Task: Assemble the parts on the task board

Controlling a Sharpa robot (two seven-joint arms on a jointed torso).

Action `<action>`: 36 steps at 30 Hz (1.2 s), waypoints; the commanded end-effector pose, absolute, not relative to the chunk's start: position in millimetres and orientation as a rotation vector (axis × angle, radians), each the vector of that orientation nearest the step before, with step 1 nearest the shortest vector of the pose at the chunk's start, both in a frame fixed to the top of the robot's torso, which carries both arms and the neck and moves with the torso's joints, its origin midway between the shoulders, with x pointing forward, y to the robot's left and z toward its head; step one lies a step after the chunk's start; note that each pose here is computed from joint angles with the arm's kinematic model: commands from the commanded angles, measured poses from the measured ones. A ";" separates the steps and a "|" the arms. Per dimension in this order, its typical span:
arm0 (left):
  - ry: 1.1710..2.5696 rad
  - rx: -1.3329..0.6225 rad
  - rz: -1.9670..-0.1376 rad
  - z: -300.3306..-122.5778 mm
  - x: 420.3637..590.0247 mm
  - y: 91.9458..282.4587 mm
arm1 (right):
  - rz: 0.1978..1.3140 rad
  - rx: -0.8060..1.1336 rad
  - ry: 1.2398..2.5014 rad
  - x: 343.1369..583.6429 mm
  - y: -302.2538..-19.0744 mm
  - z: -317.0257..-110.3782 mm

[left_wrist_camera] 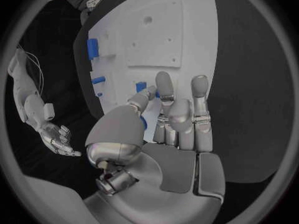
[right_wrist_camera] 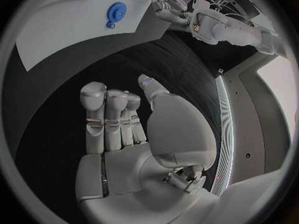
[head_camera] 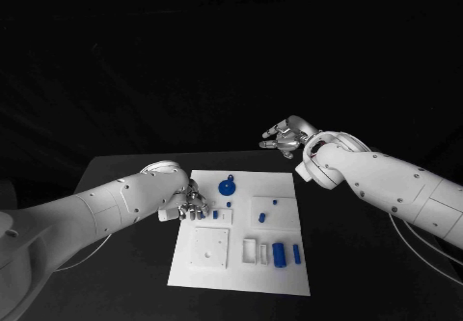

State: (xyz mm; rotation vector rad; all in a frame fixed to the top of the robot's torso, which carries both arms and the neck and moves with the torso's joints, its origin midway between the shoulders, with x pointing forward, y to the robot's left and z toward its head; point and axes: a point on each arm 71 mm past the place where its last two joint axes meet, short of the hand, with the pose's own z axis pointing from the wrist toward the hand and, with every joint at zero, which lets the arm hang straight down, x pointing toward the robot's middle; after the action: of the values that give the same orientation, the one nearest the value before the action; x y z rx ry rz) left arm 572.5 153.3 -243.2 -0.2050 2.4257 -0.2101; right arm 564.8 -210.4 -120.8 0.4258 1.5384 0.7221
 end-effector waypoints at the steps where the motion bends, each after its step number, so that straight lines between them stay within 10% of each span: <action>1: 2.423 -0.210 -0.191 -243.5 573.5 153.9 | 0.722 0.409 1.549 564.4 -209.3 -121.3; 36: 2.422 -0.214 -0.200 -245.0 572.5 165.2 | 0.720 0.414 1.548 564.6 -209.9 -123.6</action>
State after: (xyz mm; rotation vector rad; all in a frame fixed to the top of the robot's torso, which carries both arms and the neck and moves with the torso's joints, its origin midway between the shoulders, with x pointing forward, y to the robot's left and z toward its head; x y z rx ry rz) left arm 573.0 167.0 -245.3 -0.2247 2.4253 -0.1781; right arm 564.9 -211.1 -122.6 0.4283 1.5423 0.7187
